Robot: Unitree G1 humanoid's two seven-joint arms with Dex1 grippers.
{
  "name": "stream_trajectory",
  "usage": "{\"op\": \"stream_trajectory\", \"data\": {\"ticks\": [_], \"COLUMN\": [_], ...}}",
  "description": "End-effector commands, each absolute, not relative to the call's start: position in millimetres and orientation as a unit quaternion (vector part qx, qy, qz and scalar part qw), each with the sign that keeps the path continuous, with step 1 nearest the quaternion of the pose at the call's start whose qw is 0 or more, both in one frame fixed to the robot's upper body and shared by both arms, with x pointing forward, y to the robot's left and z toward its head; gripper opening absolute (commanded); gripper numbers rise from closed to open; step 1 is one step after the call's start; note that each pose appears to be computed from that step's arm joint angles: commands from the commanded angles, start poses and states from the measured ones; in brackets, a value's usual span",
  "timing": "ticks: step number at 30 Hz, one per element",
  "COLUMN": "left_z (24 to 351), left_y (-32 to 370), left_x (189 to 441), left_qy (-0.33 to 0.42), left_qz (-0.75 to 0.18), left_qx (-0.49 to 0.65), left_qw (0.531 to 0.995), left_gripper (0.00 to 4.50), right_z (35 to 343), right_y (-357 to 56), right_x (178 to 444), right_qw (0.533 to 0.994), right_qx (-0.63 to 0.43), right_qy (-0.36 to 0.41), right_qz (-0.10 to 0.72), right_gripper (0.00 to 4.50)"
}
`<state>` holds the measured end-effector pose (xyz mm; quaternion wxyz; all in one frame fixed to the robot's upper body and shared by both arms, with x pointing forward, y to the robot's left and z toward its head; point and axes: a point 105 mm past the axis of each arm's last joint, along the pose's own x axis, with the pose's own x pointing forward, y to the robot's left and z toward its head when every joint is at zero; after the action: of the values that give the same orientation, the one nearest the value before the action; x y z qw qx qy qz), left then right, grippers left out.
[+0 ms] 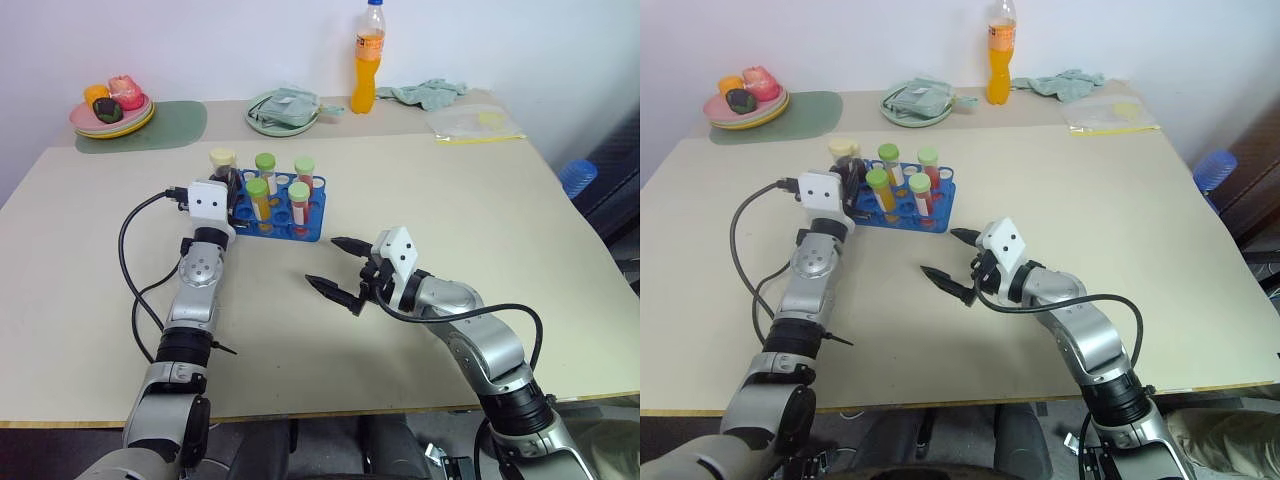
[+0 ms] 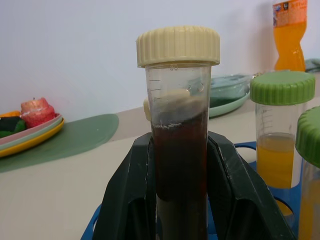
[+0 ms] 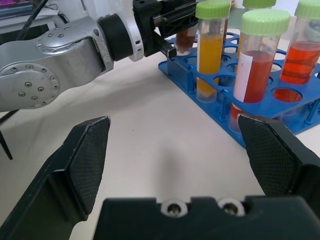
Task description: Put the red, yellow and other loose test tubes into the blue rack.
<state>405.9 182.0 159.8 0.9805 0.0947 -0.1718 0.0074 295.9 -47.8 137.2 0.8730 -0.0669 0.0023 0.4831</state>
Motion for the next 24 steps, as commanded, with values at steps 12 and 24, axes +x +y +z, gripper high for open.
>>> {"op": "stream_trajectory", "data": {"ticks": [12,24], "left_z": [179,204], "left_y": [207,282], "left_x": [384,305], "left_qy": [-0.219,-0.161], "left_qz": [0.049,0.003], "left_qx": [0.005,0.092], "left_qw": [0.974,0.983], "left_gripper": [4.46,4.46], "right_z": [157,177], "right_y": [-48,-133], "right_x": [292,302], "right_qw": [0.868,0.896], "right_qx": [-0.075,-0.119], "right_qy": [-0.039,-0.018], "right_qz": [0.489,0.427], "right_gripper": [4.50,4.50]}}
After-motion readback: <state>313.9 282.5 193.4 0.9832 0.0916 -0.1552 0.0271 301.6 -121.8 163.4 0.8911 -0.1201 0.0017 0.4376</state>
